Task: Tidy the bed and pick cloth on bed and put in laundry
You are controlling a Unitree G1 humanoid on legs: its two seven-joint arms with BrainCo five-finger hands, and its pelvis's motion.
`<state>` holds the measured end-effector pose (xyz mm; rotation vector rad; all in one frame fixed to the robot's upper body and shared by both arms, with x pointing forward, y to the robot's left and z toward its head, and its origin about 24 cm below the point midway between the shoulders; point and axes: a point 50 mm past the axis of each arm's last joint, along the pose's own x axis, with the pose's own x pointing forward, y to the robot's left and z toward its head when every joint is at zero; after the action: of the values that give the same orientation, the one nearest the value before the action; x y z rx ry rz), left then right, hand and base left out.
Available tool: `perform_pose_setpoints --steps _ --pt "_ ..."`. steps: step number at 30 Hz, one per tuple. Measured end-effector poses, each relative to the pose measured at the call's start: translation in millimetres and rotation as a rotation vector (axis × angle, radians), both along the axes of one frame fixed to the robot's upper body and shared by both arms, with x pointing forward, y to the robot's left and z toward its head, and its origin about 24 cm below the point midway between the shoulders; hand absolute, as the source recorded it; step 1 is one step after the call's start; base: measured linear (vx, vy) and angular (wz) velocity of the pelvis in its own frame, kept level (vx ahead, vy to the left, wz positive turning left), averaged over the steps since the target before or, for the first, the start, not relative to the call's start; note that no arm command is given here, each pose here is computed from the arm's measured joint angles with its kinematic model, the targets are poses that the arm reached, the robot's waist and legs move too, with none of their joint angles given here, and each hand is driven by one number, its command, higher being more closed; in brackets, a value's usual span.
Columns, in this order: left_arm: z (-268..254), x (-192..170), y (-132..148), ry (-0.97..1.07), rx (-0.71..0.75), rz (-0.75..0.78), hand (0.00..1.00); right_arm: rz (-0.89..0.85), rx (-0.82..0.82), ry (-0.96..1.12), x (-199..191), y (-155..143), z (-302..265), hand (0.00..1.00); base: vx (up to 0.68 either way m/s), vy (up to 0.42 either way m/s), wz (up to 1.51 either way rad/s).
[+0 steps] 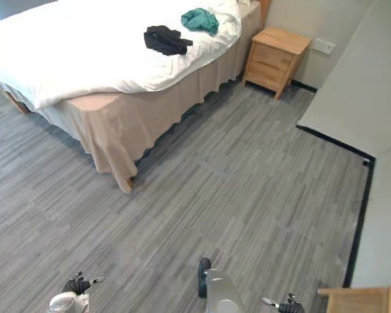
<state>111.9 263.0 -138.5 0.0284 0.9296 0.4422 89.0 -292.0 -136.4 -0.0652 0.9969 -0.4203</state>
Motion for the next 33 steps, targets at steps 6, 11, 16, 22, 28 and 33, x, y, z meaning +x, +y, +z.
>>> perform_pose_setpoints --steps 6,11,16,22,28,33 --pt "-9 -23 -14 0.037 -0.052 0.045 0.00 0.040 -0.056 -0.141 32 -9 17 0.00 0.52 -0.049 -0.21" --pt "-13 -27 -14 0.106 -0.067 0.045 0.00 0.070 -0.040 -0.161 41 -3 19 0.00 0.57 0.081 0.46" --pt "-13 -19 -22 0.105 -0.060 -0.042 0.00 0.136 0.028 -0.123 42 25 6 0.00 0.63 0.044 1.02" --pt "3 9 -1 0.002 0.023 -0.066 0.00 0.099 0.069 -0.066 21 44 -7 0.00 0.55 -0.242 1.68" --pt "-6 -31 -2 0.028 -0.003 0.056 0.00 -0.010 0.113 0.061 -10 42 -16 0.00 0.46 -0.457 0.99" --pt "-11 -33 -18 0.032 -0.053 0.055 0.00 -0.089 0.124 0.047 -9 23 -12 0.00 0.28 -0.304 0.34"
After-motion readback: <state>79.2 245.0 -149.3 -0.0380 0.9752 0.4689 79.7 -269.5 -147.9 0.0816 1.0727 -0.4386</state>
